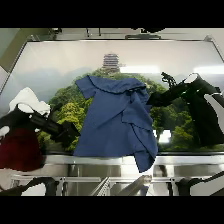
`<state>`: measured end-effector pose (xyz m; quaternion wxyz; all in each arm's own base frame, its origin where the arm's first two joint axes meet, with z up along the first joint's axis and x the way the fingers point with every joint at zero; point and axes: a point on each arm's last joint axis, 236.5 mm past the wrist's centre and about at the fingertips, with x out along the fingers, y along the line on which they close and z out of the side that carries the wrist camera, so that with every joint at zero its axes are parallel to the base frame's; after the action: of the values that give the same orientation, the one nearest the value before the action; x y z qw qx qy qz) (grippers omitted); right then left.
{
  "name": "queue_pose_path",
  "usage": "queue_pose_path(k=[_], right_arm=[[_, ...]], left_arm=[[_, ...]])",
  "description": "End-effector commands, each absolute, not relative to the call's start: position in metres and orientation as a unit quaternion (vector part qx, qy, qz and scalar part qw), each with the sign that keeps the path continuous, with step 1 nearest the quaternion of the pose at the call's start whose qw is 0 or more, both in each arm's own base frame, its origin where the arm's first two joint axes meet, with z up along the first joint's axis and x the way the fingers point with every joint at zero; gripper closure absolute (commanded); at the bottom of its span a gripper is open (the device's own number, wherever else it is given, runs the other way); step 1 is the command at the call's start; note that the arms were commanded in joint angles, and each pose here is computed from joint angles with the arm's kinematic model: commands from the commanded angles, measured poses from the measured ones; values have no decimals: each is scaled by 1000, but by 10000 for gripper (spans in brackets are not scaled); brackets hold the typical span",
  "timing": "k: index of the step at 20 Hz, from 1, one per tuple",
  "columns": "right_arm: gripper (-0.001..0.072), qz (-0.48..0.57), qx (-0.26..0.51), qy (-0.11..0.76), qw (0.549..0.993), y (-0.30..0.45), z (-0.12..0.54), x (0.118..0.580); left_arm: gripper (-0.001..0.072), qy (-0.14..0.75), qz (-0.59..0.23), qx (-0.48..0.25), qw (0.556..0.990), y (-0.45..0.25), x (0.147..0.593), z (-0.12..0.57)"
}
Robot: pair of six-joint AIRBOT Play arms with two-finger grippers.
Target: Fold the shirts.
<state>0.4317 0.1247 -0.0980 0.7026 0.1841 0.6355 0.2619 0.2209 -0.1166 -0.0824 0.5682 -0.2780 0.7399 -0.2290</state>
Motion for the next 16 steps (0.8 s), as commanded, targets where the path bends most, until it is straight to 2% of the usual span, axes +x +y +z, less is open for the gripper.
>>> queue_pose_path(k=[1,2,3,5,6,7,8,9,10,11,13,16], right_arm=[[158,278,204,629,697,138,-111,435],[210,289,218,618,698,145,-106,439],[307,305,230,601,702,153,-99,445],[383,322,257,570,711,164,-84,457],[561,327,269,558,714,168,-78,463],[627,328,275,552,716,169,-74,466],[631,329,275,548,718,169,-71,469],[693,331,273,545,720,169,-68,471],[694,331,272,540,724,167,-64,475],[694,329,272,534,730,162,-59,479],[694,316,273,514,749,140,-43,493],[695,259,269,497,783,73,-17,502]], left_arm=[[26,727,-188,-266,604,-113,202,-106],[26,728,-187,-263,605,-115,196,-109],[26,730,-187,-259,604,-117,190,-112],[27,727,-197,-268,601,-131,186,-112],[28,721,-205,-273,602,-141,188,-110],[53,715,-218,-272,606,-150,190,-108],[224,710,-232,-265,609,-160,191,-107],[411,710,-243,-256,609,-167,189,-107],[613,711,-249,-246,610,-171,186,-108],[686,710,-252,-239,613,-174,187,-108],[686,693,-252,-234,633,-170,208,-100],[687,619,-220,-222,721,-122,297,-58]])
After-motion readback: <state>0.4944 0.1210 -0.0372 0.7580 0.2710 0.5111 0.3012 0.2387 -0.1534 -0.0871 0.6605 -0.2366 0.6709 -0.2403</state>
